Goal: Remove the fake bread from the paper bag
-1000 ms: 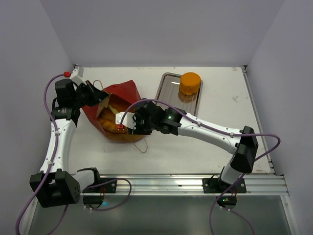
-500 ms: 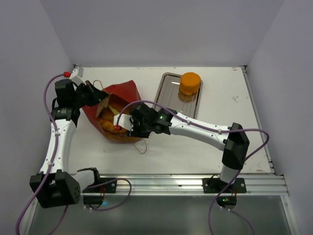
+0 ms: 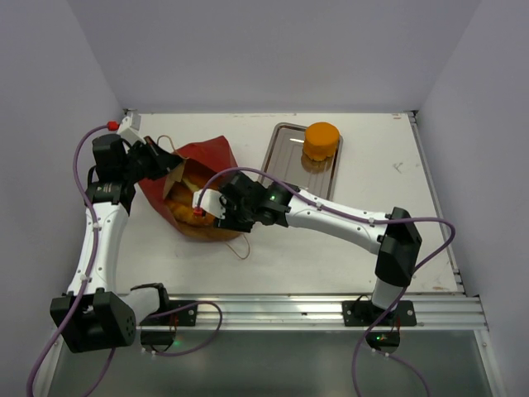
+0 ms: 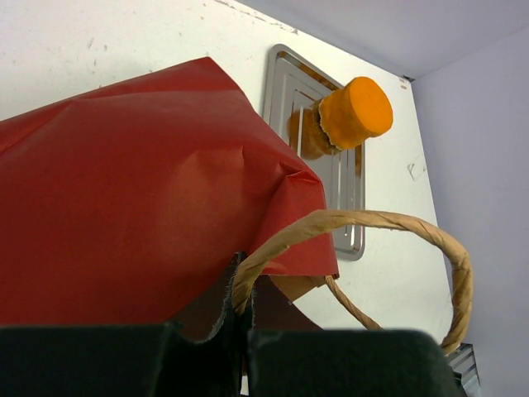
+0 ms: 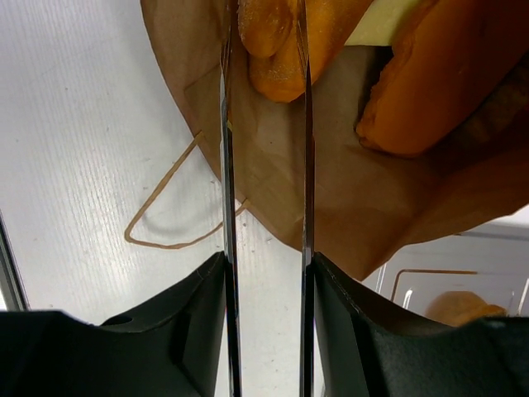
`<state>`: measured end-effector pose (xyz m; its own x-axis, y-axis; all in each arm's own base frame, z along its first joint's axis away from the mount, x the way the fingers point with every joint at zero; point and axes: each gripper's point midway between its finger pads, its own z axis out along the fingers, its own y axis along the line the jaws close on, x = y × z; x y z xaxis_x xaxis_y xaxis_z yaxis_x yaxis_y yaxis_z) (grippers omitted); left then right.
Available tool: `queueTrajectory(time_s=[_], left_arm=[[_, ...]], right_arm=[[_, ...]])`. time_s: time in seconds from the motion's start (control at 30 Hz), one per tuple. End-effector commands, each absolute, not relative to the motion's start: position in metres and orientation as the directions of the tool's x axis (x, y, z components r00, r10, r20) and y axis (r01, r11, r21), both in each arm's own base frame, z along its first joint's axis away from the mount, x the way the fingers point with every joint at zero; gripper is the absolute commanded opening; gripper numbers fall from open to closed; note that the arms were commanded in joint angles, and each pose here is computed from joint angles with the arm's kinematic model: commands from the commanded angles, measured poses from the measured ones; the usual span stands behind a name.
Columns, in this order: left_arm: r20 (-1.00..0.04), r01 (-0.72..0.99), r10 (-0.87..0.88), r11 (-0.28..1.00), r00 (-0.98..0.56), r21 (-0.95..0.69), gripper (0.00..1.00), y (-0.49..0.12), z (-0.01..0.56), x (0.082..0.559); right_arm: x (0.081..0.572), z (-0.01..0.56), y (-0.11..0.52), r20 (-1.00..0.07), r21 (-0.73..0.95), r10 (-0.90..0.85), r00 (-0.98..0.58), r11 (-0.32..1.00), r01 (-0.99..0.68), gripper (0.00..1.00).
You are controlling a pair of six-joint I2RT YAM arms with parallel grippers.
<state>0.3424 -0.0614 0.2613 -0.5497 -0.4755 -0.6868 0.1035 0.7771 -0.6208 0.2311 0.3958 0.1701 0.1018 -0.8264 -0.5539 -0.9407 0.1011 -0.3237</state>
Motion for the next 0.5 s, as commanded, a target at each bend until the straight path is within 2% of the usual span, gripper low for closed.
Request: queueTrajectory(time_s=[0.0, 0.27, 0.47], left_arm=[[-0.695, 0.131, -0.467, 0.772, -0.546, -0.622, 0.00, -0.064, 0.267, 0.336], [-0.691, 0.136, -0.471, 0.765, -0.549, -0.629, 0.00, -0.065, 0.266, 0.336], [-0.693, 0.142, -0.471, 0.763, -0.547, -0.630, 0.00, -0.066, 0.267, 0.337]], right_arm=[[0.240, 0.197, 0.411, -0.637, -0.312, -0.768, 0.065, 0.180, -0.933, 0.47], [0.249, 0.184, 0.414, -0.650, -0.240, -0.760, -0.028, 0.240, -0.940, 0.47], [0.235, 0.172, 0.421, -0.652, -0.158, -0.756, -0.055, 0.207, -0.965, 0.47]])
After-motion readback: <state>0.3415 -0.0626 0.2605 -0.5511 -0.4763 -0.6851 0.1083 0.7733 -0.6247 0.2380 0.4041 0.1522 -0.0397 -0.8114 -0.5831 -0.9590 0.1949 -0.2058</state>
